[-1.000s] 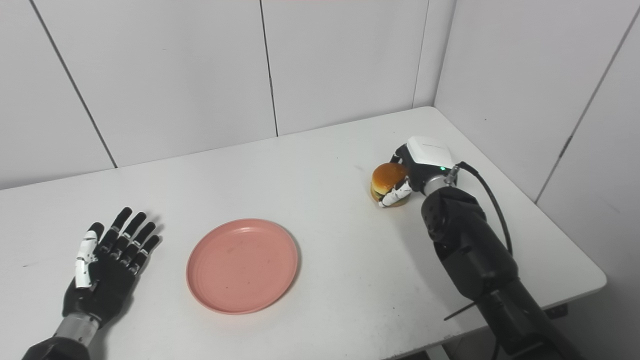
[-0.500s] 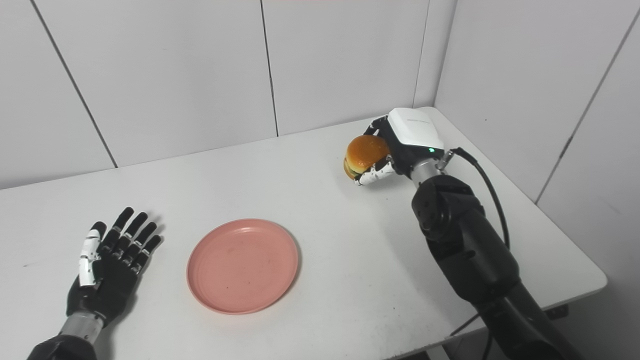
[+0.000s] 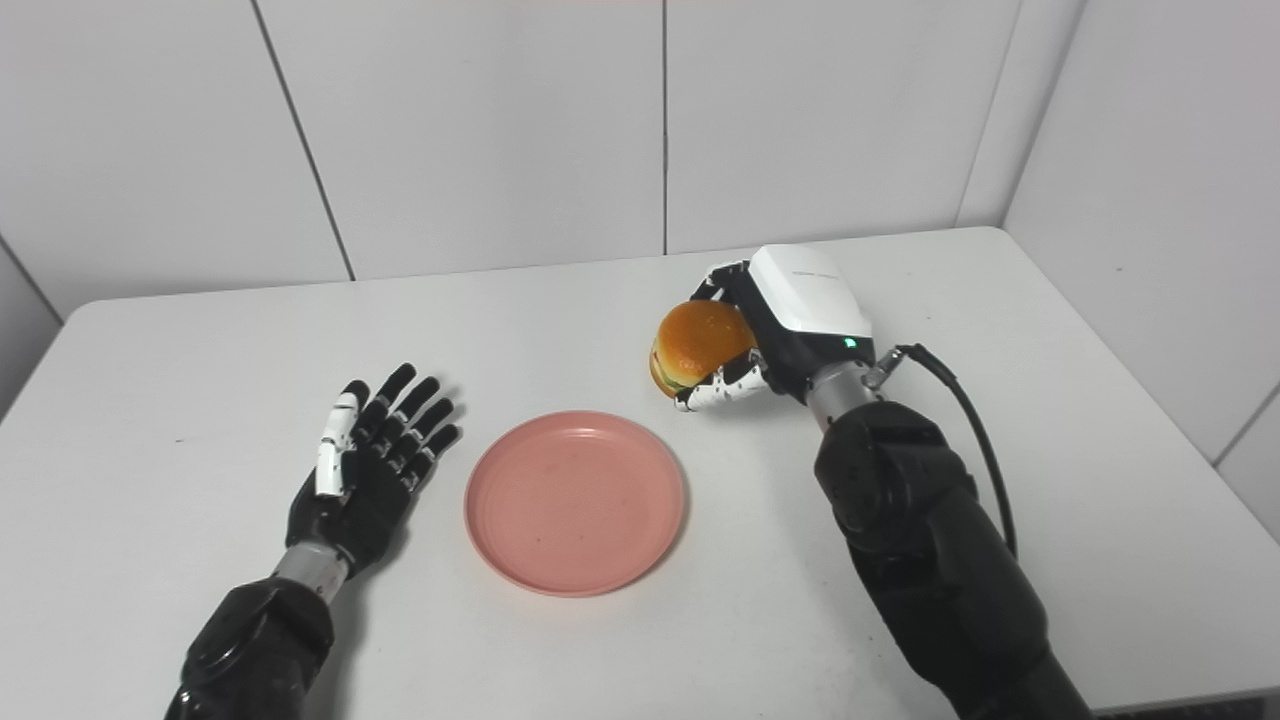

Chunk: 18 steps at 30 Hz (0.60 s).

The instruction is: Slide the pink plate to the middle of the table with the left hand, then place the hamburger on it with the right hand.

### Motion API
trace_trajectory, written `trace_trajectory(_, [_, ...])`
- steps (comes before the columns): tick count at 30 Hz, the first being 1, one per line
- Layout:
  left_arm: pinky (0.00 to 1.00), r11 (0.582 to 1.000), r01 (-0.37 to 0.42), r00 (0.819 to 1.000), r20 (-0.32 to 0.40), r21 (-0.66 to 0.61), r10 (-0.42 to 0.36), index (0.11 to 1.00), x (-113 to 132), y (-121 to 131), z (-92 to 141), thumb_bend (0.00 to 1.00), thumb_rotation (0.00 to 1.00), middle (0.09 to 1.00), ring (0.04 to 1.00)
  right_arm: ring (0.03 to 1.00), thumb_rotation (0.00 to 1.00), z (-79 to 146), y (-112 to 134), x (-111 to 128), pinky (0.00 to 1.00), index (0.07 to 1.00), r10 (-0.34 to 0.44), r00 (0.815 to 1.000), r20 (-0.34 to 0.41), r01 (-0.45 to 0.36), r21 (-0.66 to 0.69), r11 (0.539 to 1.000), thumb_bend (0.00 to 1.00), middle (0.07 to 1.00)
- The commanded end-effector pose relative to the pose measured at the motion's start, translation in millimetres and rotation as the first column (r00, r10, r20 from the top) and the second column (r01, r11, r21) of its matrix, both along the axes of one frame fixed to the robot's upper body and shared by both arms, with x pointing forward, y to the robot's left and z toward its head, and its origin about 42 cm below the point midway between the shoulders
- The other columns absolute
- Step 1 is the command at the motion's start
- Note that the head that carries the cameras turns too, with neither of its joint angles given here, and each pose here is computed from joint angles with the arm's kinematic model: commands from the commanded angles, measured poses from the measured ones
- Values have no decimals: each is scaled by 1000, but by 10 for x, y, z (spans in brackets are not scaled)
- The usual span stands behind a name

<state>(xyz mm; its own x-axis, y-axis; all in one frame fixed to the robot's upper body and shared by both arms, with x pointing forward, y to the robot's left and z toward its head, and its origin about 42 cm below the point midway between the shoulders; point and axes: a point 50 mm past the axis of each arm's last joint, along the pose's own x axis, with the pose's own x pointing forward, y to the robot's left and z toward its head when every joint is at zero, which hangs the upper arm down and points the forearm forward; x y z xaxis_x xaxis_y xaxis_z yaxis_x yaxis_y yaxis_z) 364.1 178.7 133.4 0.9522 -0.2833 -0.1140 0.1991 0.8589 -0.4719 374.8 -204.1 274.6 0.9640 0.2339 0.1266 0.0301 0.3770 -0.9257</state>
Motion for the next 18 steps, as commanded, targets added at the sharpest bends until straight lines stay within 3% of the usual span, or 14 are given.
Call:
trace_trajectory(1, [940,1000,9,1000,-20,14,-8,924,19,-77,26,350,1000,936,931,213,125,223,128,41,150,473,50,994,94,-50,0,999,512,285])
trace_trajectory(6, [936,999,13,1000,-18,30,-12,922,32,-157,37,351,1000,930,924,214,126,138,309,23,145,475,86,995,49,-87,13,996,513,290])
trace_trajectory(12, [933,999,13,1000,-17,31,-12,916,41,-213,51,351,1000,921,914,267,129,53,492,-34,183,483,141,990,25,-141,-9,990,512,360])
trace_trajectory(18, [926,999,15,1000,-14,41,-14,908,50,-238,62,357,1000,913,907,223,120,-53,656,-70,150,481,186,982,-17,-186,16,983,514,314])
